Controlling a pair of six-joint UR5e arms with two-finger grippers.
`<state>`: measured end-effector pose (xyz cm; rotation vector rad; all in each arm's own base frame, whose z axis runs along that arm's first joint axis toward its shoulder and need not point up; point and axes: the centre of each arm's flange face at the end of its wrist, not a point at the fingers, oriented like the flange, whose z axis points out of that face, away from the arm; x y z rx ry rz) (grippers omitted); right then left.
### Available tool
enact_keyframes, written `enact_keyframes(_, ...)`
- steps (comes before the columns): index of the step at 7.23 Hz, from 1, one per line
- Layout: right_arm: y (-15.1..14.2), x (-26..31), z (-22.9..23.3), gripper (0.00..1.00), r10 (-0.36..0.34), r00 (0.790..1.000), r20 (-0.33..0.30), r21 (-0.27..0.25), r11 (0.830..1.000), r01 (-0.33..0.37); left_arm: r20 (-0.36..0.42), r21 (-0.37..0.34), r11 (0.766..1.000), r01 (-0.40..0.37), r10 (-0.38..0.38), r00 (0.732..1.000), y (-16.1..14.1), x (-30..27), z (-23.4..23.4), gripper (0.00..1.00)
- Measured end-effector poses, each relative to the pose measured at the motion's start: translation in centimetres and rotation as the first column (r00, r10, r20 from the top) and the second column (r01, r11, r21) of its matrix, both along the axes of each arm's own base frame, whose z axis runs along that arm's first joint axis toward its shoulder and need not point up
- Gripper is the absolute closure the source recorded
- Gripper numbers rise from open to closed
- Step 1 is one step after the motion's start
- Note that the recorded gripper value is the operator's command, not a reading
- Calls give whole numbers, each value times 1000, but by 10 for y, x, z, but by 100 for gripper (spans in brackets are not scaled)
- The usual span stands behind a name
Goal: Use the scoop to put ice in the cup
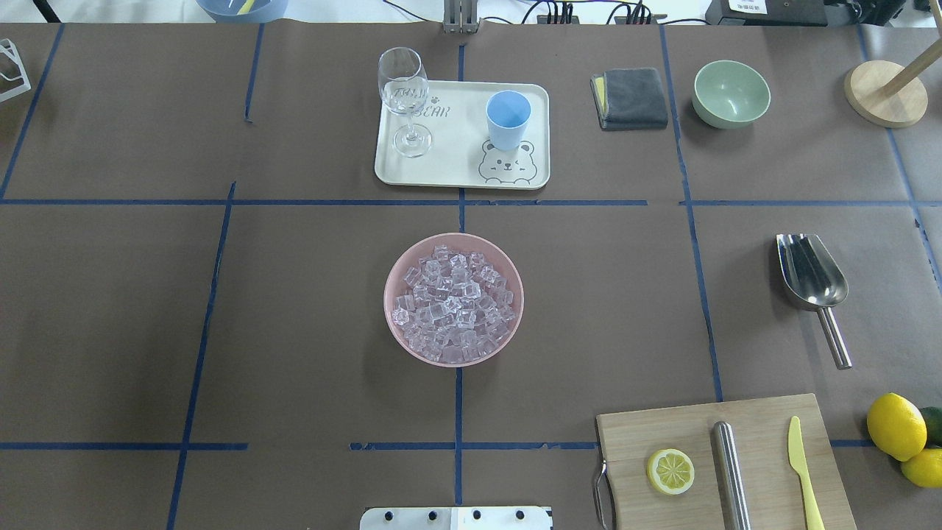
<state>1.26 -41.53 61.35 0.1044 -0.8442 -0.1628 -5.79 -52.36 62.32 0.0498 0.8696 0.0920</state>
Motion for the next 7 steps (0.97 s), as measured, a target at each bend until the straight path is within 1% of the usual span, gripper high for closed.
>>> enact_keyframes(4, 0, 0, 1, 0, 0, 1000, 3, -2, 1000, 0, -1, 24, 1000, 1, -1, 1000, 8, 1, -9, 0)
enact_keyframes(7, 1, -1, 1, 0, -4, 1000, 15, -5, 1000, 4, -3, 63, 998, -7, 7, 1000, 8, 5, -26, 0)
